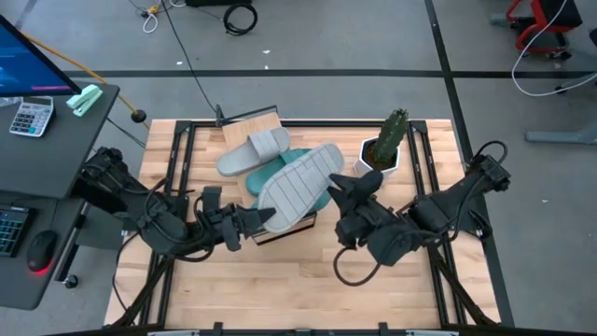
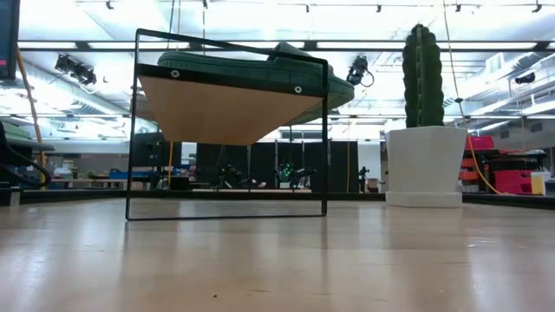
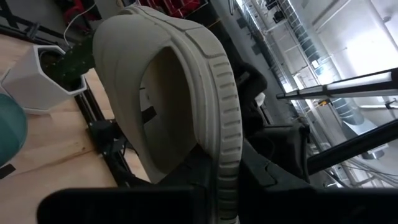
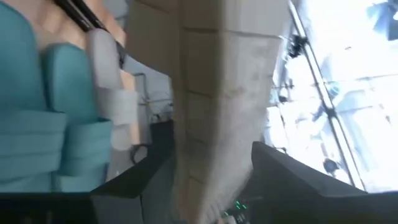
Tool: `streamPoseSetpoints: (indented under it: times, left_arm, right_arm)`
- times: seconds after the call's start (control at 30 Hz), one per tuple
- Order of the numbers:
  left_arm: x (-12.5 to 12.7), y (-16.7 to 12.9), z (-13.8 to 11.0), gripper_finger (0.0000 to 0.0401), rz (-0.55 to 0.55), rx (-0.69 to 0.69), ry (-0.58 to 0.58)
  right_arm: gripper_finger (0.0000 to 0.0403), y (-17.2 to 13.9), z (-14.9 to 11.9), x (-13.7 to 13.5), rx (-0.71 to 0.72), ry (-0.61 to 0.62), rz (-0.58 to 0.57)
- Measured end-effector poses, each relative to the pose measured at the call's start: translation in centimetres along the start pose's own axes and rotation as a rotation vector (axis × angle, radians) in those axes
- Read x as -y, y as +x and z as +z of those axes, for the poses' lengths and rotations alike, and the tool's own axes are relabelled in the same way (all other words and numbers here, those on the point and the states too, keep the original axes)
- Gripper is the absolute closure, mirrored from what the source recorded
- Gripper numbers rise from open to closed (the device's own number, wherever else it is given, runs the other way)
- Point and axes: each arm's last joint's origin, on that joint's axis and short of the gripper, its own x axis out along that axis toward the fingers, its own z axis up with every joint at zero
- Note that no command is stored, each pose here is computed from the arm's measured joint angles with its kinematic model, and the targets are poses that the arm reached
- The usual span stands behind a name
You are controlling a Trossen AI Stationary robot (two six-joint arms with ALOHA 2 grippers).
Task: Pick and place slides into the shelf
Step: Put the white slipper on the shelf
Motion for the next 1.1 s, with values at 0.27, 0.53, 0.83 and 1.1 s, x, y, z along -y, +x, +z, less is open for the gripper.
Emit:
streamPoseSetpoints:
  times: [0.27, 0.53, 0.83, 1.1]
  left_arm:
    - [0.0, 0.0, -0.1, 0.0359, -0.010, -0.016, -0.021]
    - [0.2, 0.0, 0.1, 0.0356, -0.018, -0.011, -0.029]
    - [1.0, 0.0, 0.4, 0.0288, -0.082, 0.003, 0.095]
    - [1.8, -0.1, 1.1, 0.0259, -0.121, 0.058, 0.230]
  right_arm:
    - [0.0185, 2.0, -0.4, 0.3, 0.006, 0.021, 0.049]
    - [0.0250, 3.2, -0.3, 1.2, 0.013, 0.124, 0.027]
    - [0.0343, 3.2, -0.1, 1.3, 0.046, 0.253, 0.047]
    - [0.0343, 3.4, -0.2, 1.5, 0.036, 0.365, 0.042]
